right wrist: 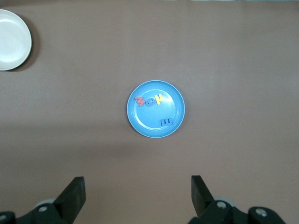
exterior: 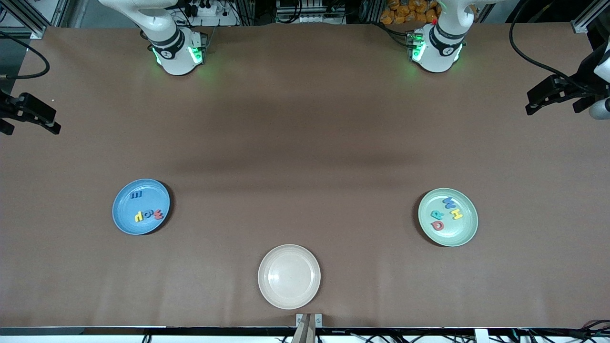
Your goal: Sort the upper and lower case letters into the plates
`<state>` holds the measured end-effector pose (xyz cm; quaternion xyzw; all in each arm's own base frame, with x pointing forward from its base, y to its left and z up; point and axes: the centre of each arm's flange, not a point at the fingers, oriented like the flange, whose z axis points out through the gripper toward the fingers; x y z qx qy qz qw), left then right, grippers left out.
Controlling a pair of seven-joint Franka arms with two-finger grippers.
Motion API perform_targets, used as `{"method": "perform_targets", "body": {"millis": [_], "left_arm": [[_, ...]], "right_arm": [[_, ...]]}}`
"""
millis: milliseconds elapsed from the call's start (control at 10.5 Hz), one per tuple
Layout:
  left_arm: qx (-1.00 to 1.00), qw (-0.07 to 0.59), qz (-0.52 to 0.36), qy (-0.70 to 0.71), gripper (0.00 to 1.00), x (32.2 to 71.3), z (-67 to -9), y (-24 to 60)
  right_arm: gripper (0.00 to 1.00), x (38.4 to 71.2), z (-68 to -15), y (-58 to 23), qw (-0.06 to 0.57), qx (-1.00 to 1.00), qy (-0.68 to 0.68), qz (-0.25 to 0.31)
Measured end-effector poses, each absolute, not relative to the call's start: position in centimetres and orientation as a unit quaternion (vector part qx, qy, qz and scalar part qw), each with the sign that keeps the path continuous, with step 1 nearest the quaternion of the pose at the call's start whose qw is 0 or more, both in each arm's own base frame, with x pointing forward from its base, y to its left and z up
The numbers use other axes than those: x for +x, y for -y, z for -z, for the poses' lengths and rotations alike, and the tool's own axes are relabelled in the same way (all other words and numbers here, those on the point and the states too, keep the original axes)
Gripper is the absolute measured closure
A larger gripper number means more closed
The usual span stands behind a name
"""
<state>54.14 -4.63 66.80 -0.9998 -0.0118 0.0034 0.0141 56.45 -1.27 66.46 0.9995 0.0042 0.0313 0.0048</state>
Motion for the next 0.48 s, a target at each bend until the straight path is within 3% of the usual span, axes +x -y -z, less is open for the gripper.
{"method": "perform_targets", "body": {"millis": [477], "left_arm": [[-1.000, 0.013, 0.003, 0.011, 0.00, 54.41, -66.37, 4.71]], "right_arm": [[0.00, 56.45, -66.46, 1.27, 0.005, 0.999, -0.004, -0.031]]}}
